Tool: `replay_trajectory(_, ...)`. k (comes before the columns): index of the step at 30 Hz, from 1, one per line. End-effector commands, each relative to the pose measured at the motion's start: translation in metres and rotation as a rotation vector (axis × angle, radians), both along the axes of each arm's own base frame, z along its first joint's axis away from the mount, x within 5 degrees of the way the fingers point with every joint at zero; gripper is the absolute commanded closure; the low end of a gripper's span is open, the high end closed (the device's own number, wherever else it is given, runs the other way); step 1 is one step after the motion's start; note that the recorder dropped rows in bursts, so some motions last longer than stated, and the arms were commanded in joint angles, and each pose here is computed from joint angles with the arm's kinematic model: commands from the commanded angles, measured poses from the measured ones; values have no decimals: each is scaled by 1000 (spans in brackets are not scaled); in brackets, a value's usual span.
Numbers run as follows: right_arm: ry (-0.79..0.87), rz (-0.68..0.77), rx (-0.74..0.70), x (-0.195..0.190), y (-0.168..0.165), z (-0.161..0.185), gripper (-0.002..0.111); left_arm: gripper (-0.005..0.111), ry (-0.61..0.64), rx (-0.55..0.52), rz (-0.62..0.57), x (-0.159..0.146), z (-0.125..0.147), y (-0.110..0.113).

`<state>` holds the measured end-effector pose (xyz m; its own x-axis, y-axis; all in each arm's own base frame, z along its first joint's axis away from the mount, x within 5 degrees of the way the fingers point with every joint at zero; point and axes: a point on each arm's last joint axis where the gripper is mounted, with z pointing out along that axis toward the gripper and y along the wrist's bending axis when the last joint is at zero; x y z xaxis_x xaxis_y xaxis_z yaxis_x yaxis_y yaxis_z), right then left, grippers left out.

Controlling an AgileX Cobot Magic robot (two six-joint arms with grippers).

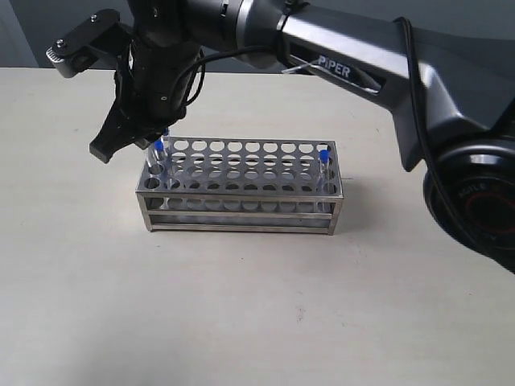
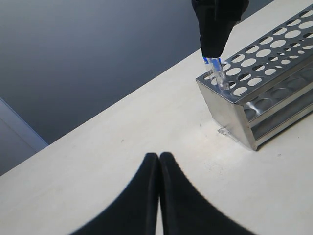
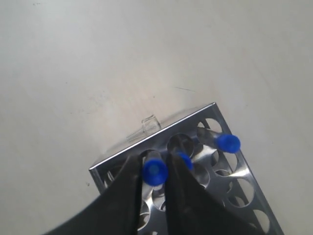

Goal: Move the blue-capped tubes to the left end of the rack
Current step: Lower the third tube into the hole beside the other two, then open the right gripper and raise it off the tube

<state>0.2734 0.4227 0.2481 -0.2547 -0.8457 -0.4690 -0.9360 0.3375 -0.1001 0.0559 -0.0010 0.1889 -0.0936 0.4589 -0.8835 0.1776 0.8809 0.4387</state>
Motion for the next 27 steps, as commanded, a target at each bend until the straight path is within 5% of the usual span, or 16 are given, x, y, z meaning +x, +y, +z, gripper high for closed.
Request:
replay_trajectory(1,5,11,28,0,2,-1,109,106,-3,-20,-8,0,2,-1)
replay_trajectory(19,64,-3,-36,1,2,-22,108,106,1,-23,-6,0,2,-1)
replay_trajectory(27,105,-23,-45,-2,1,-22,64,106,0,-23,-7,0,2,-1)
